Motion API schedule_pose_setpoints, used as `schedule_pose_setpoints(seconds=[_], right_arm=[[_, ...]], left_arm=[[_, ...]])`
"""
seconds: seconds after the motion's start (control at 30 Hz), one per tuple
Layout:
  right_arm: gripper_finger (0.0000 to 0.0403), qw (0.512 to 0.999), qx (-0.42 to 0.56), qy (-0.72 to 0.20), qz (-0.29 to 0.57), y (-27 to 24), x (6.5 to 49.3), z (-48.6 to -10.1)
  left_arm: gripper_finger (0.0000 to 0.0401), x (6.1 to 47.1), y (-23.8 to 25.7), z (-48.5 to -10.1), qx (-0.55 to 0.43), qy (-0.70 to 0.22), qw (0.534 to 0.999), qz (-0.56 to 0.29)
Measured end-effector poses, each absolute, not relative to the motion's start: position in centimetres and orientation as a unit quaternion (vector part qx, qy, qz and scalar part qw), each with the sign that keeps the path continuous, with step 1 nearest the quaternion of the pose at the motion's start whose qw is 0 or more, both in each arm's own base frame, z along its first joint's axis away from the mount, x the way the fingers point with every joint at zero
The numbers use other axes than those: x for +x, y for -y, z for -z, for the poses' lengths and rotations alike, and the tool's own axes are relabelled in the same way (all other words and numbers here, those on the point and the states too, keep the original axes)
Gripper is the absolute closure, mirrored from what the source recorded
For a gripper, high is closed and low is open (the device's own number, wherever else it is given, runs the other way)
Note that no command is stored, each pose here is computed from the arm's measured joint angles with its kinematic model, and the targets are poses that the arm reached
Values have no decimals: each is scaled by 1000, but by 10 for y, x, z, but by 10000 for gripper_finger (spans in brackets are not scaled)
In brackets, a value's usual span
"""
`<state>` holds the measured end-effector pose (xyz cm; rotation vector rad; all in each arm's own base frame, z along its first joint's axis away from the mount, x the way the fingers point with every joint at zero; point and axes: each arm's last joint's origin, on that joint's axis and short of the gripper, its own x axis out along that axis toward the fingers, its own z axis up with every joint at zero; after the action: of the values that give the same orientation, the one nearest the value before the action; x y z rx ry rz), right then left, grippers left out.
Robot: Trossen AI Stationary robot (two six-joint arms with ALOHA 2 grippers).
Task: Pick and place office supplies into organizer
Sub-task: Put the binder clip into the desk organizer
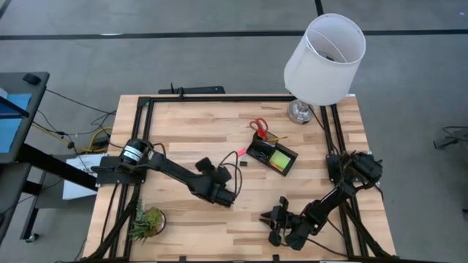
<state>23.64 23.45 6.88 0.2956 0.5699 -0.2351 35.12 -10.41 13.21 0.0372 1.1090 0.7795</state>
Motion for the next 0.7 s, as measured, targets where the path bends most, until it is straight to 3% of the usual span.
schedule_pose_setpoints(seconds=[0.47, 0.7], right_arm=[[326, 938, 145, -277, 148, -213, 257, -70], [326, 931, 127, -279, 196, -180, 280, -70]], left_arm=[[236, 377, 93, -175, 30, -424, 859, -285], [236, 359, 108, -215, 21, -398, 883, -248]])
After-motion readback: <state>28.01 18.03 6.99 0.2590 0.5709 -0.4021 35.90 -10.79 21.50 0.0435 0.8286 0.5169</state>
